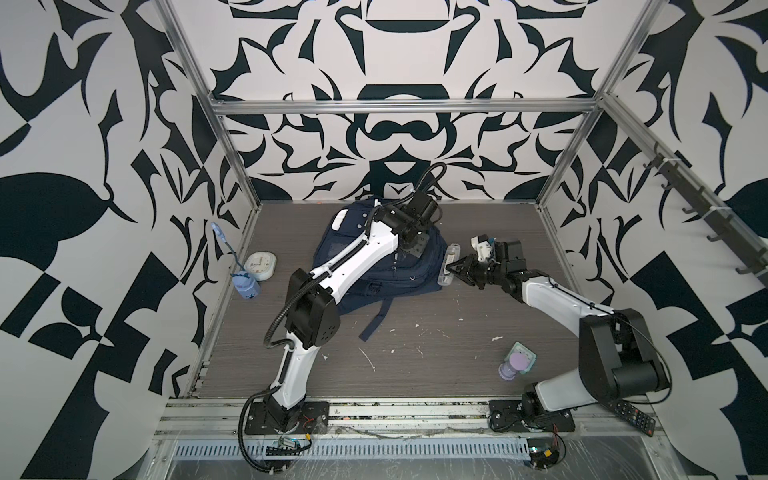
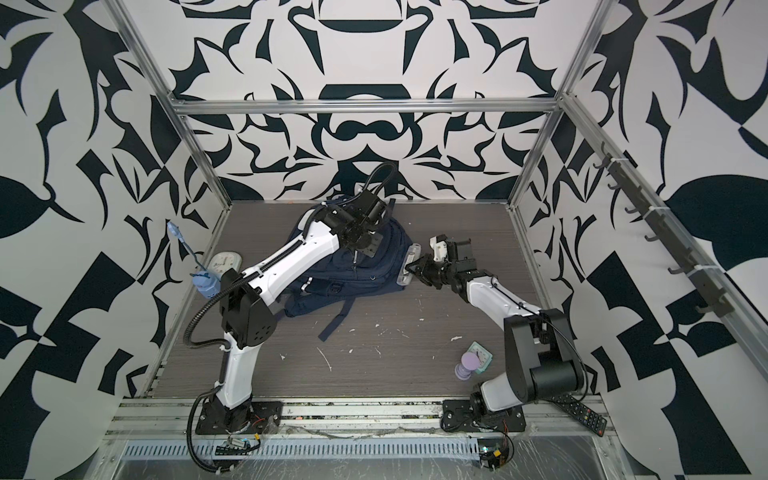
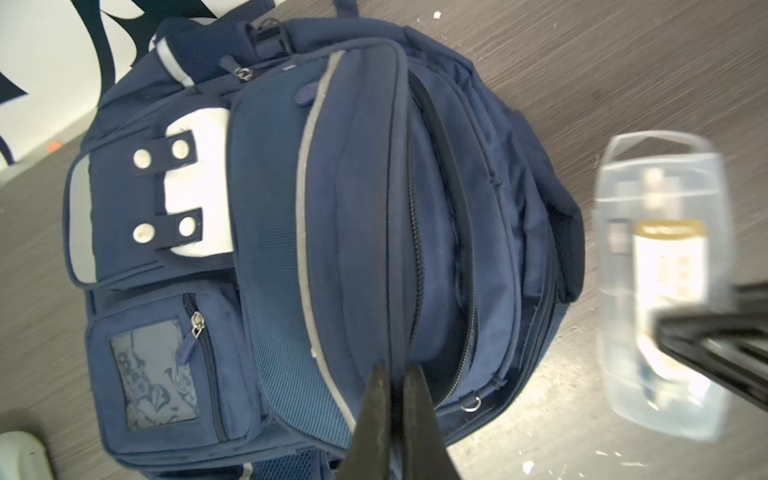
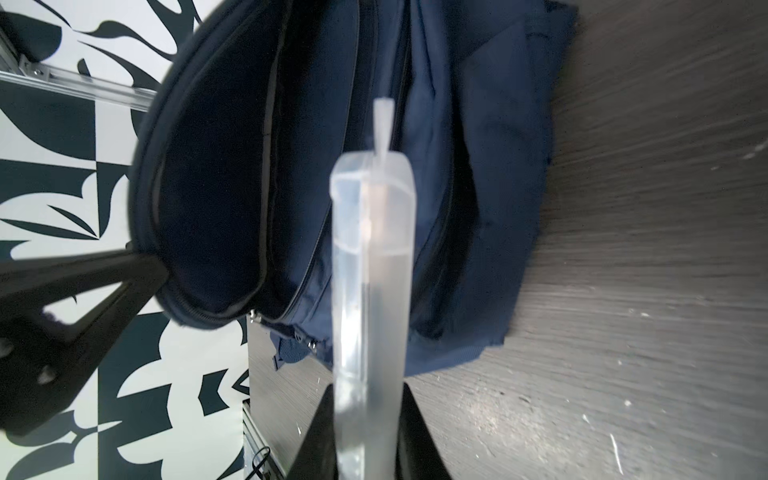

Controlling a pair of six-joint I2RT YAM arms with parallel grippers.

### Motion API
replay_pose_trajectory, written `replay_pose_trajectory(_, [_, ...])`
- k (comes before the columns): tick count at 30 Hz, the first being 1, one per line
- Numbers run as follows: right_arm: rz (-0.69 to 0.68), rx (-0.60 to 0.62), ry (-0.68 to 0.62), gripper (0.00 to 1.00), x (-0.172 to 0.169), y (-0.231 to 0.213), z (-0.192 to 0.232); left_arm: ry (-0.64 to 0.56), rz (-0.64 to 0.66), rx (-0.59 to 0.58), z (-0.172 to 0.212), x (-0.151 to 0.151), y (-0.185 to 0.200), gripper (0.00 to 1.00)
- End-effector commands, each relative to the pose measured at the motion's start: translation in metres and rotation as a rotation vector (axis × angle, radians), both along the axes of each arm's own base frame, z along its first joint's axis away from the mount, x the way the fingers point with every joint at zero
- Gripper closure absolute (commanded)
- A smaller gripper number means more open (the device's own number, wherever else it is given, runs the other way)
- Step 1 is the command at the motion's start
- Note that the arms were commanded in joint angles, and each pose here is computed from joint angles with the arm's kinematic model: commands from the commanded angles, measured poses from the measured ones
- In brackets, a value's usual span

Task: Pack the student bag
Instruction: 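Push the clear pencil case down into the open pocket with the right gripper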

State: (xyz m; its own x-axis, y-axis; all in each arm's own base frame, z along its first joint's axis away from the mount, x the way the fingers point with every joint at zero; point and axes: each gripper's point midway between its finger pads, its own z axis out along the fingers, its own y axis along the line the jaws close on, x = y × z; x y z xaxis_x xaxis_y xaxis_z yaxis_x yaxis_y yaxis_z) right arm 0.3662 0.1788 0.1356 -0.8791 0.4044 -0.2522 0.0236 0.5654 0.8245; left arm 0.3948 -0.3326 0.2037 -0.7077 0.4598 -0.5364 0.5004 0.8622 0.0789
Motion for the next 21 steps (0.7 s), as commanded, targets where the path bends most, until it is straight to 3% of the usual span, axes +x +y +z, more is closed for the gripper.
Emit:
replay_pose_trajectory(1, [0.033,0.1,-0.124,0.88,0.024,0.025,0.044,0.008,-0.021,-0.107,0.028,-0.014,-0.002,1.0])
replay_pose_trajectory(9, [0.078,0.142,-0.122,0.89,0.051,0.074,0.051,0.043,-0.002,-0.154,0.024,-0.022,0.009,1.0])
replay_pose_trajectory(21, [0.094,0.252,-0.049,0.9,0.082,0.129,0.025,0.063,-0.006,-0.199,0.027,-0.025,0.006,1.0])
